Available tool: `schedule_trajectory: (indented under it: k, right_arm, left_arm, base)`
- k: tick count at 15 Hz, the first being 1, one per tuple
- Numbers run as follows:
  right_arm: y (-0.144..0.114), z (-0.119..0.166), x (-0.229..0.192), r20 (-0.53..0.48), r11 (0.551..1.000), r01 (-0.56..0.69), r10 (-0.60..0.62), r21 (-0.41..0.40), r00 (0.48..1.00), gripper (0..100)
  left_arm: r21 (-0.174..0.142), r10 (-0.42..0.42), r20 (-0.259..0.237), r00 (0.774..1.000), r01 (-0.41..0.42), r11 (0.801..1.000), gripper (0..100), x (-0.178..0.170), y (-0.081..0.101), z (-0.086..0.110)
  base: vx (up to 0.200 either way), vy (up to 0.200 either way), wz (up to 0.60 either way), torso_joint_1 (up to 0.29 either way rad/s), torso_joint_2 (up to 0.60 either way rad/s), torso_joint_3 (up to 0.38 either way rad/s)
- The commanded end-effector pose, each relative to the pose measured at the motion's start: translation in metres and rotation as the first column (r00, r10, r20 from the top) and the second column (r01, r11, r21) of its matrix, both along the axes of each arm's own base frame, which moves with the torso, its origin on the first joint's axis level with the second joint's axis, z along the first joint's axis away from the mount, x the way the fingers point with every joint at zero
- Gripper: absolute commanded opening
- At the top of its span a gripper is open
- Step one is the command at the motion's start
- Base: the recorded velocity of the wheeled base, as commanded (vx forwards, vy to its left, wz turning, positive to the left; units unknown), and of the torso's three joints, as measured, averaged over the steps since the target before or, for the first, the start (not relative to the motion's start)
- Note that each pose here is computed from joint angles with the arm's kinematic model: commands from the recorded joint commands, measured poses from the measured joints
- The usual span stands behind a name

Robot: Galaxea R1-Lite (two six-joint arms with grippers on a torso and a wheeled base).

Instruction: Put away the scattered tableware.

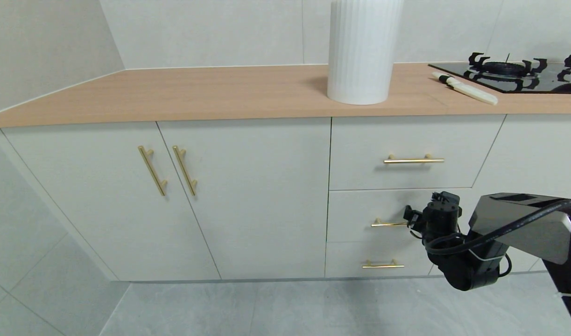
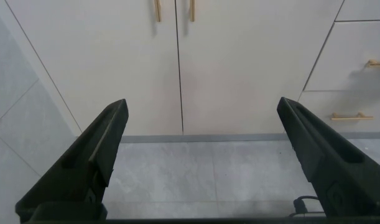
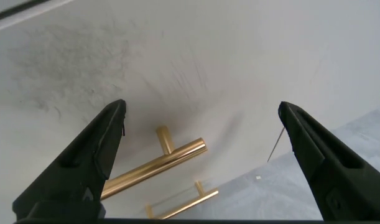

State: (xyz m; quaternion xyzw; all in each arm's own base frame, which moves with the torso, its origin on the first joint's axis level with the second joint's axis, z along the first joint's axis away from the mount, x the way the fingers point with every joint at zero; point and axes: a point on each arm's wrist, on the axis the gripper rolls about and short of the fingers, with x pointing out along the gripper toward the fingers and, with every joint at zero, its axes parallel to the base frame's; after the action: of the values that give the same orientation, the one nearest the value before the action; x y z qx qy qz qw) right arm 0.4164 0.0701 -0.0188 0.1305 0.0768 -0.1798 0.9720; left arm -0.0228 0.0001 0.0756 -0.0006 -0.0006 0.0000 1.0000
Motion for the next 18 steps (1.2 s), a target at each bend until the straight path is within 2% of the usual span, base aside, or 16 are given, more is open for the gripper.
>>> schedule_trajectory:
  k: [1,13,16,18]
  right_arm:
    - [-0.001,-0.001,0.005,0.017,1.0,0.006,-0.007,0.004,1.0,100]
    - [-0.003,0.007,-0.006,0.011,1.0,0.006,-0.006,0.001,1.0,100]
    - [-0.005,0.027,-0.031,-0.019,0.998,-0.065,0.065,0.008,0.998,100]
    - [-0.006,0.066,-0.058,0.01,0.995,-0.102,0.102,-0.007,0.995,100]
  left_arm:
    - [0.0,0.0,0.0,1.0,0.0,1.0,100,0.0,0.0,0.0]
    - [0.0,0.0,0.0,1.0,0.0,1.0,100,0.0,0.0,0.0]
    - [0.0,0.0,0.0,1.0,0.0,1.0,100,0.0,0.0,0.0]
    - [0.0,0.0,0.0,1.0,0.0,1.0,100,0.0,0.0,0.0]
  base:
    - [0.0,0.0,0.0,0.0,0.0,0.0]
    - [0.0,0.0,0.0,0.0,0.0,0.0]
    - [0.0,0.0,0.0,0.0,0.0,0.0]
    - [0.0,0.0,0.0,0.0,0.0,0.0]
